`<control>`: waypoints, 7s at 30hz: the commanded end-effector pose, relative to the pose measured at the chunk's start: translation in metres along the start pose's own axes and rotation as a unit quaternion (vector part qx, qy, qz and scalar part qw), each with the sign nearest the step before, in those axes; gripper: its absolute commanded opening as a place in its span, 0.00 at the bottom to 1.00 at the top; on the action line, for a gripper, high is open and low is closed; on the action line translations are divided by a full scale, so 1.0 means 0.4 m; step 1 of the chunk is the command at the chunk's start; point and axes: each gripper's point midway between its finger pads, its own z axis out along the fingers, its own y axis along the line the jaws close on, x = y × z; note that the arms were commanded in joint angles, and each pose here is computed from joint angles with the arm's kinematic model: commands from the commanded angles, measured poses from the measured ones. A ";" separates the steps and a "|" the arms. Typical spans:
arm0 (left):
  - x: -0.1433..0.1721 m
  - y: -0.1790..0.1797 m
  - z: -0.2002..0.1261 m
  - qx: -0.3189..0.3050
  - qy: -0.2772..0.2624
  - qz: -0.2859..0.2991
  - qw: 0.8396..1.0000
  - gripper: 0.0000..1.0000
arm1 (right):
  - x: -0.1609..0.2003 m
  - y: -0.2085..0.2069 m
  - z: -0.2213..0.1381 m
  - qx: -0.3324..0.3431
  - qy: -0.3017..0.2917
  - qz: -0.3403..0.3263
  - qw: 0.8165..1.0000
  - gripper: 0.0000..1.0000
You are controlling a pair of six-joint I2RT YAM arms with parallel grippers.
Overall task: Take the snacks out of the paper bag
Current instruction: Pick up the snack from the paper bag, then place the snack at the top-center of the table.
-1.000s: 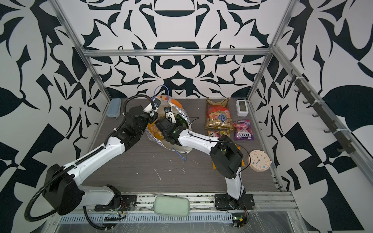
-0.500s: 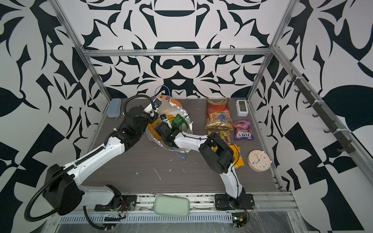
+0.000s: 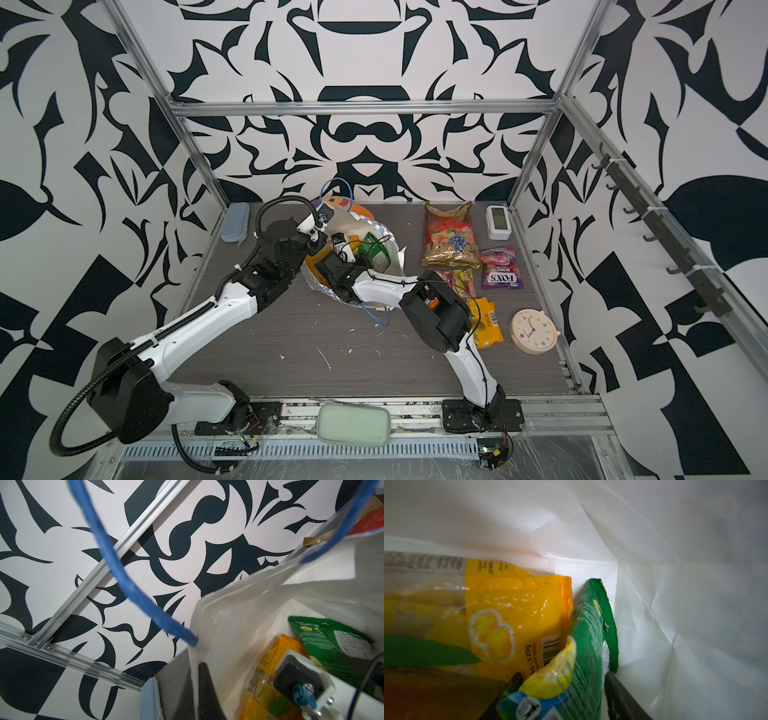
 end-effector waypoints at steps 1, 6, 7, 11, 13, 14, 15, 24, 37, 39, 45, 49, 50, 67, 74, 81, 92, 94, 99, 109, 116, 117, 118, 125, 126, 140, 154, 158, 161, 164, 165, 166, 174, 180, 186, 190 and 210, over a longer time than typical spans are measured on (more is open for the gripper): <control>-0.088 0.088 -0.040 -0.048 -0.057 -0.027 0.997 0.00 | -0.091 -0.113 -0.041 0.042 -0.033 0.043 0.998 0.56; -0.092 0.090 -0.041 -0.050 -0.059 -0.024 0.997 0.00 | -0.117 -0.153 -0.064 0.060 -0.046 0.041 0.996 0.51; -0.091 0.091 -0.040 -0.050 -0.058 -0.024 0.997 0.00 | -0.121 -0.164 -0.069 0.061 -0.048 0.042 0.996 0.51; -0.088 0.090 -0.040 -0.050 -0.057 -0.024 0.997 0.00 | -0.131 -0.194 -0.084 0.050 -0.050 0.065 0.995 0.49; -0.086 0.089 -0.040 -0.050 -0.056 -0.025 0.997 0.00 | -0.121 -0.201 -0.069 0.041 -0.042 0.076 0.995 0.49; -0.087 0.090 -0.040 -0.051 -0.057 -0.025 0.997 0.00 | -0.112 -0.202 -0.061 0.039 -0.035 0.079 0.995 0.49; -0.088 0.090 -0.040 -0.051 -0.057 -0.025 0.997 0.00 | -0.102 -0.201 -0.050 0.032 -0.026 0.084 0.996 0.49; -0.082 0.087 -0.039 -0.050 -0.053 -0.021 0.997 0.00 | -0.028 -0.182 0.022 -0.042 0.036 0.145 0.988 0.55; -0.083 0.087 -0.039 -0.051 -0.055 -0.024 0.997 0.00 | -0.024 -0.171 0.060 -0.055 0.045 0.149 0.986 0.30; -0.083 0.086 -0.039 -0.050 -0.055 -0.023 0.997 0.00 | -0.037 -0.163 0.052 -0.069 0.041 0.150 0.985 0.24; -0.081 0.088 -0.039 -0.053 -0.055 -0.023 0.997 0.00 | -0.077 -0.152 0.021 -0.102 0.029 0.154 0.982 0.16; -0.081 0.088 -0.039 -0.053 -0.054 -0.025 0.997 0.00 | -0.108 -0.142 -0.010 -0.127 0.017 0.153 0.980 0.15; -0.081 0.089 -0.040 -0.053 -0.054 -0.025 0.997 0.00 | -0.118 -0.139 -0.018 -0.136 0.014 0.153 0.979 0.14; -0.089 0.098 -0.038 -0.060 -0.056 -0.022 0.996 0.00 | -0.255 -0.137 -0.244 -0.291 -0.068 0.159 0.941 0.04; -0.092 0.101 -0.036 -0.063 -0.056 -0.022 0.996 0.00 | -0.301 -0.151 -0.352 -0.361 -0.096 0.152 0.915 0.04; -0.087 0.100 -0.028 -0.066 -0.050 -0.020 0.996 0.00 | -0.329 -0.206 -0.447 -0.388 -0.113 0.148 0.903 0.03; -0.070 0.111 -0.015 -0.080 -0.031 -0.023 0.996 0.00 | -0.299 -0.294 -0.588 -0.436 -0.117 0.122 0.884 0.02; -0.067 0.113 -0.008 -0.085 -0.026 -0.020 0.996 0.00 | -0.298 -0.322 -0.606 -0.432 -0.123 0.123 0.885 0.03; -0.060 0.119 -0.009 -0.091 -0.018 -0.025 0.995 0.00 | -0.319 -0.419 -0.641 -0.413 -0.159 0.156 0.883 0.02; -0.030 0.145 -0.031 -0.115 -0.002 -0.027 0.993 0.00 | -0.403 -0.616 -0.651 -0.337 -0.198 0.244 0.887 0.00; -0.028 0.157 -0.042 -0.125 -0.003 -0.029 0.992 0.00 | -0.378 -0.728 -0.515 -0.252 -0.175 0.347 0.886 0.00; -0.030 0.159 -0.044 -0.125 -0.003 -0.030 0.992 0.00 | -0.368 -0.730 -0.479 -0.251 -0.166 0.363 0.882 0.00; -0.027 0.156 -0.043 -0.124 -0.001 -0.029 0.992 0.00 | -0.361 -0.729 -0.445 -0.254 -0.156 0.378 0.876 0.00; -0.038 0.175 -0.075 -0.126 -0.013 -0.042 0.991 0.00 | -0.282 -0.659 -0.190 -0.268 -0.079 0.474 0.835 0.00; -0.037 0.174 -0.075 -0.125 -0.013 -0.043 0.991 0.00 | -0.266 -0.650 -0.157 -0.262 -0.071 0.485 0.831 0.00; -0.043 0.163 -0.054 -0.119 -0.013 -0.044 0.992 0.00 | -0.118 -0.505 0.044 -0.198 -0.006 0.540 0.818 0.00; -0.035 0.130 -0.023 -0.100 -0.008 -0.036 0.994 0.00 | 0.012 -0.422 -0.022 -0.137 0.045 0.552 0.821 0.00; -0.031 0.133 -0.024 -0.107 -0.010 -0.043 0.993 0.00 | -0.003 -0.425 -0.004 -0.142 0.024 0.576 0.805 0.00; -0.035 0.130 -0.024 -0.102 -0.013 -0.041 0.994 0.00 | -0.039 -0.437 0.013 -0.130 0.004 0.573 0.809 0.00; -0.035 0.138 -0.033 -0.105 -0.010 -0.039 0.994 0.00 | -0.075 -0.453 0.046 -0.123 -0.010 0.574 0.810 0.00; -0.035 0.143 -0.039 -0.108 -0.011 -0.040 0.993 0.00 | -0.082 -0.459 0.061 -0.116 -0.013 0.576 0.809 0.00; -0.030 0.139 -0.039 -0.107 -0.010 -0.039 0.993 0.00 | -0.088 -0.459 0.079 -0.115 -0.018 0.579 0.807 0.00; -0.039 0.171 -0.079 -0.118 -0.013 -0.040 0.992 0.00 | -0.090 -0.442 0.200 -0.089 -0.026 0.611 0.786 0.01; -0.041 0.176 -0.089 -0.119 -0.015 -0.036 0.992 0.00 | -0.077 -0.415 0.252 -0.082 -0.015 0.619 0.781 0.08; -0.043 0.174 -0.083 -0.118 -0.015 -0.033 0.992 0.00 | -0.051 -0.407 0.249 -0.082 0.005 0.620 0.780 0.37; -0.040 0.168 -0.076 -0.117 -0.014 -0.034 0.992 0.00 | -0.031 -0.422 0.222 -0.072 0.015 0.616 0.784 0.40; -0.043 0.162 -0.079 -0.107 -0.019 -0.044 0.993 0.00 | 0.005 -0.504 0.217 -0.061 0.046 0.579 0.812 0.31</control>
